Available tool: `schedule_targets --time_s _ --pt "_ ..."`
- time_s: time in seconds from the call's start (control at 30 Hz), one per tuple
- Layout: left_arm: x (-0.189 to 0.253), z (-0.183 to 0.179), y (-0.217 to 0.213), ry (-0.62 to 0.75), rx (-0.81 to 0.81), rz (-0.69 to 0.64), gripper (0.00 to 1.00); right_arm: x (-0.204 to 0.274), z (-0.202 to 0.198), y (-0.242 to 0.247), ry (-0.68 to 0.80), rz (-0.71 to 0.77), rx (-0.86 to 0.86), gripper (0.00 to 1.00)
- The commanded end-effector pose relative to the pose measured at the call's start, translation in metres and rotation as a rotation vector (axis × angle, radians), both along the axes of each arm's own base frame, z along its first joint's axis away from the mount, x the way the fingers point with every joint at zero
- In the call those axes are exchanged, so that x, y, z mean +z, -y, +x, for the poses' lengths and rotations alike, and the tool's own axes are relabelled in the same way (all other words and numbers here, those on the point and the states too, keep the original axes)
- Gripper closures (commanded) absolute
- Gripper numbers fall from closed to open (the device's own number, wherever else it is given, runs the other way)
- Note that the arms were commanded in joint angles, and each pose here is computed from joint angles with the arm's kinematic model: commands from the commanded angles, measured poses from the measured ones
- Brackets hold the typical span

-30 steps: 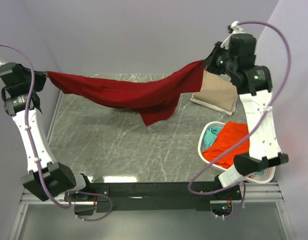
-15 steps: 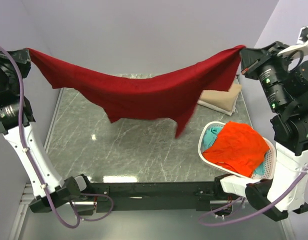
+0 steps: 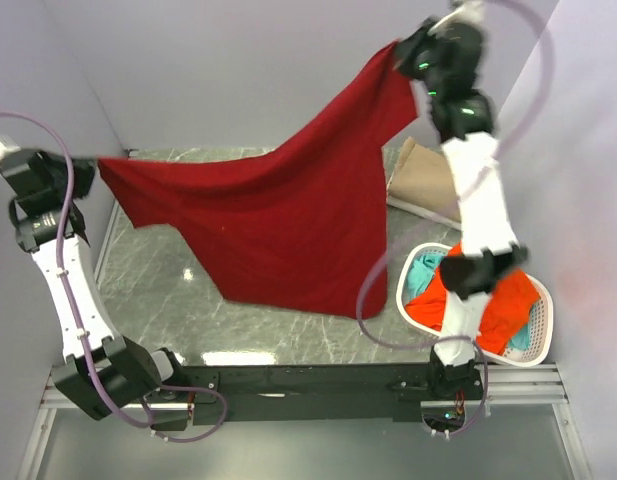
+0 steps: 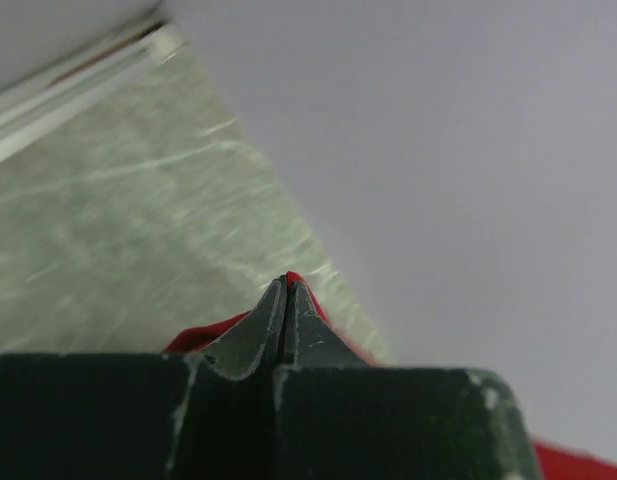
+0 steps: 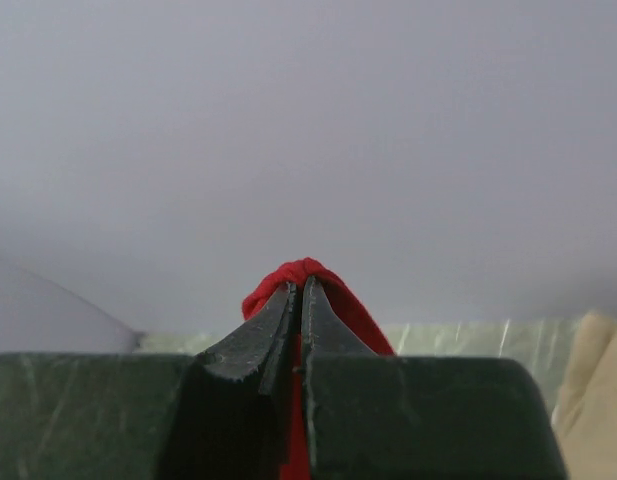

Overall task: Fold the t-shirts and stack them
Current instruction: Flatten the tshirt out

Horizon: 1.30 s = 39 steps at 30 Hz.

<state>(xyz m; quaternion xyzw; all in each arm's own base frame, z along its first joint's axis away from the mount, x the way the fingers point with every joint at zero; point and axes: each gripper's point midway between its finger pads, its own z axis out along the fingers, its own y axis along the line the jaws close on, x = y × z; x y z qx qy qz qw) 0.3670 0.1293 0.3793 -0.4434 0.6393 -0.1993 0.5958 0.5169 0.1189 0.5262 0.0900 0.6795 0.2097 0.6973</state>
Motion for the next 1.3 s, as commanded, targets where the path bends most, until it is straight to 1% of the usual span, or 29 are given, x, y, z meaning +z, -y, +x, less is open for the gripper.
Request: schedule_targets --time_s 0.0,0.03,0.07,0.1,0.13,0.17,0.2,0.27,0.3,0.33,0.37,0.4,0.43,0.47,0.5,0.53,0.57,0.63,0.73,0.87,1.03,1.27 --pt "-0.033 0.007 -0.017 -0.033 0.034 0.025 1.0 -0.034 0.051 -0.012 -0.011 0.079 0.015 1.0" --pt "-0.049 0.011 -0.019 -0.068 0.03 0.01 1.0 -0.05 0.062 -0.015 -0.035 0.084 0.017 1.0" --pt "-0.06 0.012 -0.018 -0.086 0.023 0.002 1.0 -0.061 0.069 -0.017 -0.054 0.087 0.017 0.91" --pt "-0.077 0.012 -0.018 -0.117 0.015 -0.01 1.0 -0.087 0.081 -0.029 -0.103 0.075 0.066 0.74" --pt "-0.086 0.012 -0.019 -0.133 0.014 -0.013 1.0 -0.097 0.083 -0.035 -0.128 0.07 0.084 0.55" --pt "-0.092 0.011 -0.017 -0.145 0.007 -0.014 1.0 -0.113 0.085 -0.041 -0.168 0.054 0.105 0.27" --pt "-0.104 0.009 -0.016 -0.173 0.001 -0.014 1.0 -0.132 0.08 -0.046 -0.234 0.034 0.118 0.2" --pt "-0.111 0.005 -0.015 -0.192 0.002 -0.011 1.0 -0.174 0.067 -0.062 -0.346 -0.046 0.144 0.18" --pt "-0.118 0.003 -0.014 -0.206 0.002 -0.01 1.0 -0.165 0.05 -0.065 -0.342 -0.066 0.154 0.17" --pt "-0.118 0.001 -0.014 -0.207 0.001 -0.008 1.0 -0.209 0.037 -0.069 -0.443 -0.106 0.158 0.17" --pt "-0.118 0.0 -0.012 -0.207 -0.003 -0.003 1.0 -0.195 0.012 -0.083 -0.418 -0.127 0.193 0.16" --pt "-0.124 -0.001 -0.011 -0.218 -0.005 -0.005 1.0 -0.207 -0.003 -0.088 -0.447 -0.139 0.207 0.16" --pt "-0.125 -0.004 -0.01 -0.223 -0.006 -0.006 1.0 -0.255 -0.028 -0.103 -0.552 -0.174 0.251 0.16" --pt "-0.125 -0.004 -0.008 -0.224 -0.011 -0.005 1.0 -0.264 -0.043 -0.109 -0.573 -0.177 0.268 0.16" --pt "-0.129 -0.006 -0.007 -0.231 -0.013 -0.009 1.0 -0.262 -0.063 -0.112 -0.576 -0.175 0.283 0.16" --pt "-0.13 -0.007 -0.007 -0.233 -0.014 -0.007 1.0 -0.301 -0.084 -0.113 -0.667 -0.196 0.291 0.16" --pt "-0.131 -0.008 -0.005 -0.235 -0.017 -0.01 1.0 -0.308 -0.103 -0.121 -0.693 -0.193 0.302 0.16" --pt "-0.134 -0.009 -0.004 -0.244 -0.026 -0.011 1.0 -0.349 -0.129 -0.119 -0.8 -0.226 0.29 0.18" --pt "-0.136 -0.012 -0.003 -0.256 -0.026 -0.009 1.0 -0.389 -0.159 -0.105 -0.923 -0.293 0.198 0.21" --pt "-0.137 -0.012 -0.001 -0.253 -0.033 -0.015 1.0 -0.417 -0.176 -0.085 -1.003 -0.338 0.119 0.21" --pt "-0.139 -0.013 0.0 -0.263 -0.033 -0.013 1.0 -0.443 -0.187 -0.05 -1.076 -0.409 -0.01 0.21" --pt "-0.14 -0.015 0.001 -0.268 -0.037 -0.009 1.0 -0.465 -0.189 -0.019 -1.152 -0.388 -0.088 0.21"
